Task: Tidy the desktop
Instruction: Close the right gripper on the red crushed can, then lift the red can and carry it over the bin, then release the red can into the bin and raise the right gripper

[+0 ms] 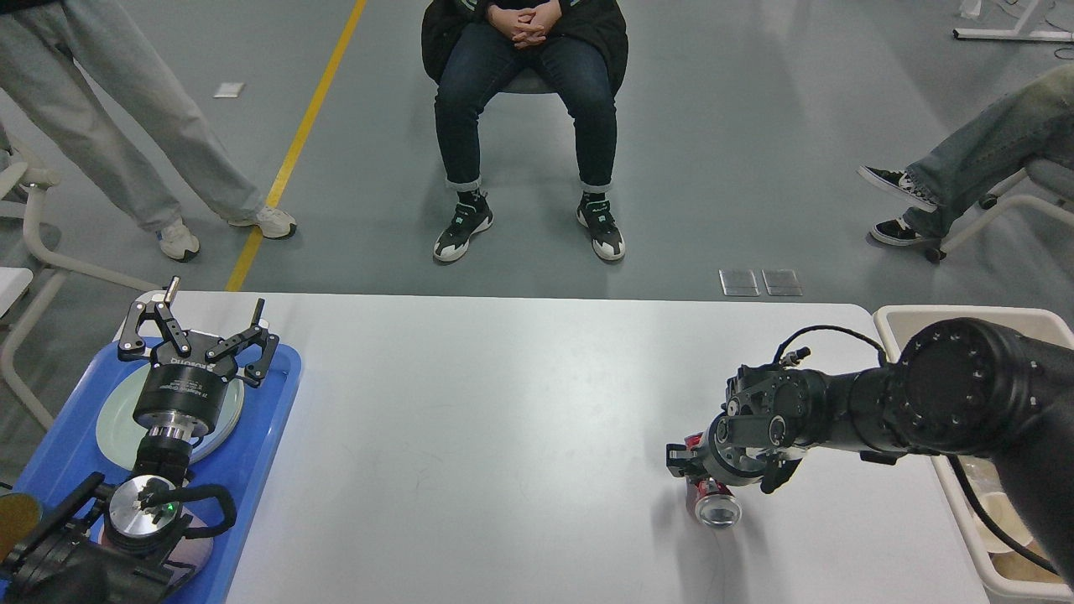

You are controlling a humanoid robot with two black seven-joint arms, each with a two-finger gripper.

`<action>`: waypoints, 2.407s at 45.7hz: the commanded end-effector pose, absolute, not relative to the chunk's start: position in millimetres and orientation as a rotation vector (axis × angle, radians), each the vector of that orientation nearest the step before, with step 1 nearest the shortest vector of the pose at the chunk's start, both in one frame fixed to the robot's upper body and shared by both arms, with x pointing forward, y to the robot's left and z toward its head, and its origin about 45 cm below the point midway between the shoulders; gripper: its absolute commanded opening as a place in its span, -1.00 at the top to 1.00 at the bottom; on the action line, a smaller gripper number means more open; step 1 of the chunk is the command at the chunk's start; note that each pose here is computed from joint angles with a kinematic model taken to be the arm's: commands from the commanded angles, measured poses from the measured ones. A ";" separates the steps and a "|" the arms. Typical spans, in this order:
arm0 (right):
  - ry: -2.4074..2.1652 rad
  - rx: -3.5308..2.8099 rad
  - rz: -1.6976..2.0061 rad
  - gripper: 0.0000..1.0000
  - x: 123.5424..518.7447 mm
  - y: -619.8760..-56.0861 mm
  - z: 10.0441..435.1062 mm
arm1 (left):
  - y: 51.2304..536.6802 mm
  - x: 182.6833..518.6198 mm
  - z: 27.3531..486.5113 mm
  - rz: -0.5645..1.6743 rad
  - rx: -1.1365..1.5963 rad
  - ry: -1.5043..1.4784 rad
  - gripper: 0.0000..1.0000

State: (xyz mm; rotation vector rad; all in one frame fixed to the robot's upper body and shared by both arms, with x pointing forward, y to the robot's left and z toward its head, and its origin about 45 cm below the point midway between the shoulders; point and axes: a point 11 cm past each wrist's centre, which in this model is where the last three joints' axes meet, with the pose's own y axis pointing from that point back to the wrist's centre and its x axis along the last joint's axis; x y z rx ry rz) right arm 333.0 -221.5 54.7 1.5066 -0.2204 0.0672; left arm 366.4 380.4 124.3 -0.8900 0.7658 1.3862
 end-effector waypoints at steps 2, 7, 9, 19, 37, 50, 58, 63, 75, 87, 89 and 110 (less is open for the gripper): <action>-0.176 1.506 0.053 1.00 328.4 -221.3 55.0 | 380.4 366.4 124.4 1.386 -0.890 0.766 -0.93; -0.149 1.510 0.035 1.00 326.5 -220.7 56.8 | 380.4 366.4 124.4 1.386 -0.890 0.766 -0.93; -0.152 1.511 0.032 1.00 326.7 -220.8 57.0 | 380.4 366.4 124.4 1.386 -0.890 0.766 -0.93; -0.159 1.512 0.026 1.00 333.7 -226.5 70.7 | 380.4 366.4 124.4 1.386 -0.890 0.766 -0.93; -0.213 1.494 0.027 1.00 339.5 -261.7 228.8 | 380.4 366.4 124.4 1.386 -0.890 0.766 -0.93; -0.224 1.587 -0.006 1.00 330.0 -281.1 325.9 | 380.7 366.3 124.0 1.387 -0.890 0.766 -0.93; -0.265 1.550 -0.036 1.00 327.5 -307.3 327.6 | 380.4 366.4 124.4 1.386 -0.890 0.766 -0.93; -0.301 1.526 -0.065 1.00 324.8 -325.9 328.3 | 380.6 365.9 123.8 1.387 -0.890 0.767 -0.93; -0.530 1.428 -0.193 1.00 312.9 -423.2 311.3 | 380.9 365.3 123.3 1.389 -0.890 0.767 -0.93; -0.711 1.276 -0.292 1.00 292.6 -549.1 245.5 | 380.7 365.9 123.9 1.388 -0.891 0.766 -0.93; -0.734 1.257 -0.291 1.00 293.0 -562.2 233.1 | 380.9 365.3 123.3 1.389 -0.890 0.767 -0.93; -0.890 1.064 -0.032 1.00 273.1 -582.6 73.7 | 380.7 365.9 123.9 1.388 -0.891 0.766 -0.93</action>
